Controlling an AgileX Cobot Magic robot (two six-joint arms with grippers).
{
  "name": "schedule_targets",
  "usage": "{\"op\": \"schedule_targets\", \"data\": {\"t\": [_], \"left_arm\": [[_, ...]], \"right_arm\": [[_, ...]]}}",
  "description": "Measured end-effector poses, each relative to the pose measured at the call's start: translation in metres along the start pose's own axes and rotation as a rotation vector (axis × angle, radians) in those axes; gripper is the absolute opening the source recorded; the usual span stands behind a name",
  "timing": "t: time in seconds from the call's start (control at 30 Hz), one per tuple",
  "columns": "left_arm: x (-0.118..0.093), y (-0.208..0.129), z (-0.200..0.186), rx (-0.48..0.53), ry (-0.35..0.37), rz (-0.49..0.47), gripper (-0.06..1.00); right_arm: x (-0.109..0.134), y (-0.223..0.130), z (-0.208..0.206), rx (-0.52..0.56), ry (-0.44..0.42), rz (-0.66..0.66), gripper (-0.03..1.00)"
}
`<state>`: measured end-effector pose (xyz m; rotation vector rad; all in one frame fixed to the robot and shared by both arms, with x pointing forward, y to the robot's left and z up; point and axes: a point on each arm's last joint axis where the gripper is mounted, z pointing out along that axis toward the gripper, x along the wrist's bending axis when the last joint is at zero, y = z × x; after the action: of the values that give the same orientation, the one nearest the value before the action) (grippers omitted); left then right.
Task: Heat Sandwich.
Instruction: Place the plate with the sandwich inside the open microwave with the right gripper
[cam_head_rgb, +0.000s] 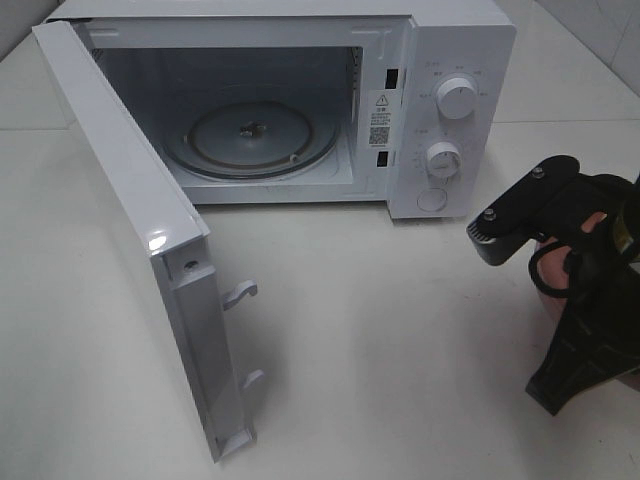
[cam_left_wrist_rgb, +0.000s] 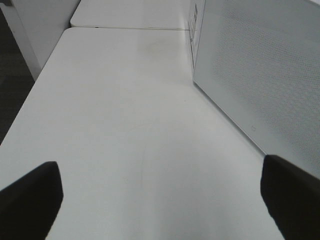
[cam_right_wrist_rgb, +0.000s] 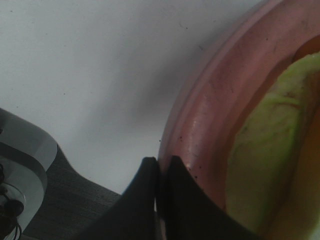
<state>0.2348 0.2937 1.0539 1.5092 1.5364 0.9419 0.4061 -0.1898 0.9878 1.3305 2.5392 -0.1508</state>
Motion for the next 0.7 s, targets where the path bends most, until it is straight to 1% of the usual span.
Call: {"op": "schedule_targets", "data": {"t": [0.2,0.33,0.37,0.47,0.5,0.57,0.63,0.7], "left_arm": [[0.0,0.0,0.0,0.0,0.0,0.0,0.99],[0.0,0.0,0.0,0.0,0.0,0.0,0.99],[0.0,0.0,0.0,0.0,0.0,0.0,0.99],[0.0,0.0,0.0,0.0,0.0,0.0,0.99],[0.0,0.0,0.0,0.0,0.0,0.0,0.99],[0.0,0.0,0.0,0.0,0.0,0.0,0.99],[0.0,0.0,0.0,0.0,0.0,0.0,0.99],[0.0,0.0,0.0,0.0,0.0,0.0,0.99]], "right_arm": [[0.011,0.0,-0.003,-0.013,0.001,-0.055,0.03],[0.02,-0.001,-0.006,-0.026,0.003,-0.13,0.03],[0.02,-0.001,-0.006,-0.026,0.003,-0.13,0.03],[0.024,-0.001,-0.007,-0.032,0.003,-0.18,0.03],[0.026,-0.001,-0.007,-0.037,0.003,-0.214,0.03],[0.027,-0.001,-0.008,-0.04,0.004,-0.227,0.03],[0.03,-0.001,-0.009,-0.05,0.005,-0.279,0.03],[0.032,-0.001,-0.009,-0.055,0.005,-0.301,0.03]]}}
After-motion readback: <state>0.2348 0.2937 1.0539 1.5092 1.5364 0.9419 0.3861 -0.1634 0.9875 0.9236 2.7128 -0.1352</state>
